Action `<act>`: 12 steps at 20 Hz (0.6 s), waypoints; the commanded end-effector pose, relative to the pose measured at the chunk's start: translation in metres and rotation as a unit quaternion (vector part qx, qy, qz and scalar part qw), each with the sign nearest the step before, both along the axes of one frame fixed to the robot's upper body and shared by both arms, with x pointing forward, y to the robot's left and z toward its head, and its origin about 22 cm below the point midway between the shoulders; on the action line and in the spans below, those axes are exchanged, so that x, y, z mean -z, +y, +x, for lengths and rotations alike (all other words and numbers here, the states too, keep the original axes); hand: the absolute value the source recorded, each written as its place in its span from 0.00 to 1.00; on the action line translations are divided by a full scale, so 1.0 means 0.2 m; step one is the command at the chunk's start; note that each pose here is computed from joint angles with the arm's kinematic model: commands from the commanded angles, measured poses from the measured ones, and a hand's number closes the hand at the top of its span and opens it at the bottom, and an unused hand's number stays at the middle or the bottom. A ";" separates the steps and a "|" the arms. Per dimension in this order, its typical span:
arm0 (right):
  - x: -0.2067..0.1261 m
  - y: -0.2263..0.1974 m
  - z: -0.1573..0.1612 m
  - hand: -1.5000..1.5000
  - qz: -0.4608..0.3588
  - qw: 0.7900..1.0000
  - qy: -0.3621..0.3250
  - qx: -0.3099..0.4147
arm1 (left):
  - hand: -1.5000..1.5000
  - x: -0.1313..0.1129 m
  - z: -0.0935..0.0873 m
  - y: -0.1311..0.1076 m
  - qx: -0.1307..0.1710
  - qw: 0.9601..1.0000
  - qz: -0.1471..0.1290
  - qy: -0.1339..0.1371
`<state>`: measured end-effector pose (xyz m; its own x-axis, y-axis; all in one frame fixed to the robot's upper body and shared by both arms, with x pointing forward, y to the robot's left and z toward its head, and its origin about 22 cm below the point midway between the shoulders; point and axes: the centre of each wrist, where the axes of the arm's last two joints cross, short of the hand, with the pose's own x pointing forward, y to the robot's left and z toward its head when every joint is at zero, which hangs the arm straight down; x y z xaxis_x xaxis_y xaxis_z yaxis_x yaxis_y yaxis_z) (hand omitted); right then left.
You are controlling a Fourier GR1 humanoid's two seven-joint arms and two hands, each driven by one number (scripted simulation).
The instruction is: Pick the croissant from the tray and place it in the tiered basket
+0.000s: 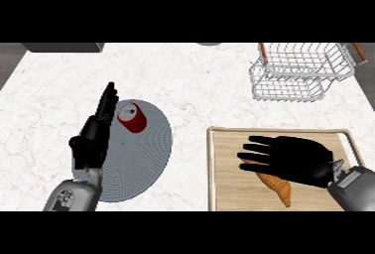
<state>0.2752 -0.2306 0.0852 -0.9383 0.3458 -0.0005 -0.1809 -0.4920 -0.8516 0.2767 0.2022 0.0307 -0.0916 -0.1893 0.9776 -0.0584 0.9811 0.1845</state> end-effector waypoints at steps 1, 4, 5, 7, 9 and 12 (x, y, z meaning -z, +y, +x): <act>-0.03 0.02 0.05 0.00 0.003 0.999 0.040 -0.007 | 0.50 0.02 -0.06 0.03 0.000 1.000 0.004 -0.003; 0.01 0.02 0.06 0.00 -0.003 0.999 0.040 -0.003 | 0.50 0.06 0.00 -0.04 0.006 1.000 0.002 0.000; 0.06 -0.02 -0.01 0.00 -0.007 0.999 0.035 -0.015 | 0.50 0.06 0.01 -0.05 -0.004 1.000 -0.002 -0.004; 0.14 -0.08 -0.01 0.00 -0.005 0.999 0.038 -0.004 | 0.50 0.02 -0.03 0.04 0.000 1.000 -0.001 -0.003; 0.11 -0.08 0.03 0.00 -0.010 0.999 0.053 -0.003 | 0.50 -0.05 0.00 0.05 0.000 1.000 -0.003 0.012; 0.10 -0.09 -0.02 0.00 0.003 0.999 0.054 -0.002 | 0.50 0.03 -0.06 0.01 0.000 1.000 0.000 -0.003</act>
<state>0.2727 -0.2374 0.0621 -0.9344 0.3534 0.0436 -0.2223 -0.4833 -0.8468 0.2728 0.2055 0.0258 -0.0913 -0.1852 0.9784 -0.0603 0.9818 0.1802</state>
